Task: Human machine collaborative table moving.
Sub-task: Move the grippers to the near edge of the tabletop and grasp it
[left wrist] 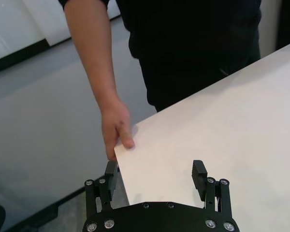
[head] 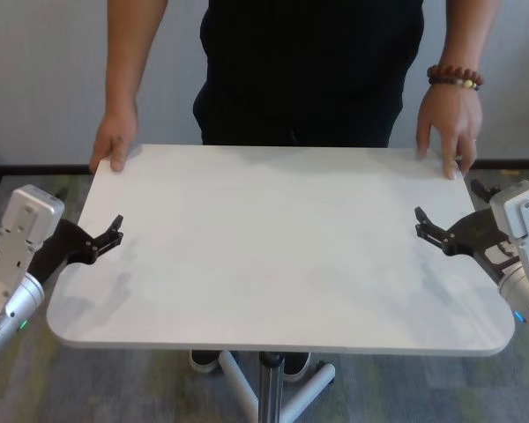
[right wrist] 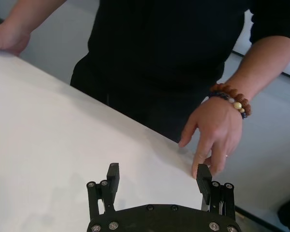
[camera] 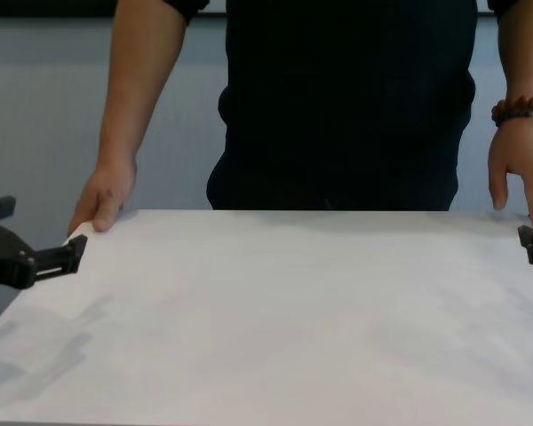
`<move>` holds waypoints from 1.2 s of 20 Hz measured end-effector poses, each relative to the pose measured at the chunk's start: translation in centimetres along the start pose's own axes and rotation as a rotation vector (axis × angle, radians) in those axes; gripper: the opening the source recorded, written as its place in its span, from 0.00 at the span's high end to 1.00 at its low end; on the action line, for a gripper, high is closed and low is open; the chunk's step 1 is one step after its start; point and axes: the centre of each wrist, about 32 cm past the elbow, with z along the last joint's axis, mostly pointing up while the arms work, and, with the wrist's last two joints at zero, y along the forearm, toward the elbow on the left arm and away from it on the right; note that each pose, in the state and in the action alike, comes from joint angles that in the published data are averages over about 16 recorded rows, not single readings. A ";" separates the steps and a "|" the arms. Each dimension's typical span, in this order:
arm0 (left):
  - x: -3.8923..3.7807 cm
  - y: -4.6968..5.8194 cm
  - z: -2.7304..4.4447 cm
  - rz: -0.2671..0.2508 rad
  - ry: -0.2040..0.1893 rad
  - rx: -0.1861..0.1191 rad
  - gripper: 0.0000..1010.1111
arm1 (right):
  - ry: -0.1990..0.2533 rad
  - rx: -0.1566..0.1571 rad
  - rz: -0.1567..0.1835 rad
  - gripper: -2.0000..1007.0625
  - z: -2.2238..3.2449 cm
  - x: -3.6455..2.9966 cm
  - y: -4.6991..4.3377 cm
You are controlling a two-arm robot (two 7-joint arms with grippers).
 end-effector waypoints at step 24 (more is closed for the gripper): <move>0.69 11.3 0.36 -0.090 -0.211 -0.006 0.01 | -0.229 -0.030 0.182 0.01 1.77 -2.96 -8.28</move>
